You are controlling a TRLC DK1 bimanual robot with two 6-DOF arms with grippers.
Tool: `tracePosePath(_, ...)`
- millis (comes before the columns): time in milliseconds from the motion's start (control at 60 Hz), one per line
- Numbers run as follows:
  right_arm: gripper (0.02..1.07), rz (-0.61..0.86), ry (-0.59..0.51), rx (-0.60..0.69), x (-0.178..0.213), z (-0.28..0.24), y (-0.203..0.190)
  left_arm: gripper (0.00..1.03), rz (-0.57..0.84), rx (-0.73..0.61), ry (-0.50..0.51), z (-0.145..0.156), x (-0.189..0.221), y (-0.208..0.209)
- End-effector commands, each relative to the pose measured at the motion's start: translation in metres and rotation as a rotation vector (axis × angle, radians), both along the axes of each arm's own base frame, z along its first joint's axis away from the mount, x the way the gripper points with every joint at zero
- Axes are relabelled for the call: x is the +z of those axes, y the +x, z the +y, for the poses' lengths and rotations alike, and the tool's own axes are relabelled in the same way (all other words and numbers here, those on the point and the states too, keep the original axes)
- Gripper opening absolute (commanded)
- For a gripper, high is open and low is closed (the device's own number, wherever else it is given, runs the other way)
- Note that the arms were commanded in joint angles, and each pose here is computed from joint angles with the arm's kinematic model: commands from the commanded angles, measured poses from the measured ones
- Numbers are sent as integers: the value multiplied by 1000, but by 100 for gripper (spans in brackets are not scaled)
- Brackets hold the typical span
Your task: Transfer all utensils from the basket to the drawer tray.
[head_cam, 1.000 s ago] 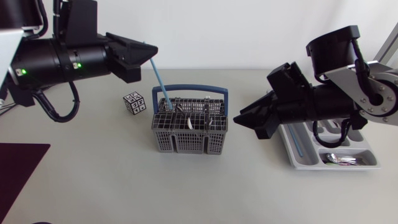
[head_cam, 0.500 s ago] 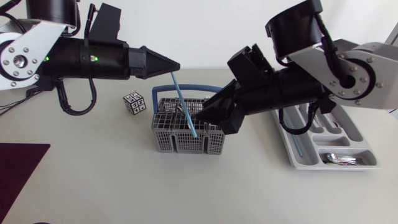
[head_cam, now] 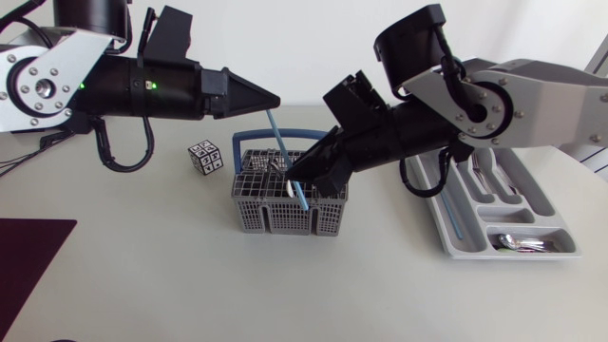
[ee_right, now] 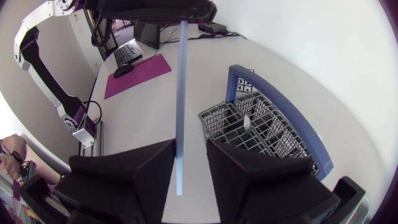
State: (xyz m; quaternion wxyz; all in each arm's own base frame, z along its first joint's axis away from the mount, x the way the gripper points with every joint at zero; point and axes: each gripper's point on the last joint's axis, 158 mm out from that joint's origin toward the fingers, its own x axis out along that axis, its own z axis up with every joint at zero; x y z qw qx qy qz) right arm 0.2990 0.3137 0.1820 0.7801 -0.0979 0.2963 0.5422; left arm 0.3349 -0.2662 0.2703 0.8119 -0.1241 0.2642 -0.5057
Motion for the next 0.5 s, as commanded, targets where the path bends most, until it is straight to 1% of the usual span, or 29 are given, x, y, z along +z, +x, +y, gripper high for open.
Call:
tracePosePath(0,16,7,12,4,2,10,2,4,10,-4,-24,-3,11,4)
tracePosePath(33,11,9,11,7,1,11,1,4,10,-4,-24,-3,11,4)
tracePosePath(83,8,7,10,16,1,13,-1,4,13,-4,-23,-3,10,5)
tracePosePath(233,7,11,8,17,2,12,-4,4,14,-3,-22,-3,8,7)
tracePosePath(317,7,16,2,19,-1,12,-5,10,12,-2,-24,-3,9,7)
tracePosePath(350,7,19,-3,24,-3,12,-7,19,8,-2,-26,-3,11,8)
tracePosePath(400,7,20,-11,32,-7,12,-10,27,4,-4,-29,-2,13,8)
tracePosePath(417,7,23,-13,33,-8,12,-11,33,0,-4,-31,-2,15,8)
tracePosePath(433,7,23,-14,34,-8,12,-12,34,-2,-4,-31,-2,16,9)
tracePosePath(450,7,27,-18,35,-10,11,-13,42,-8,-4,-33,-2,19,9)
tracePosePath(467,7,29,-22,36,-11,11,-14,45,-9,-4,-34,-2,20,9)
tracePosePath(483,7,32,-28,39,-13,11,-15,50,-15,-2,-36,-2,23,10)
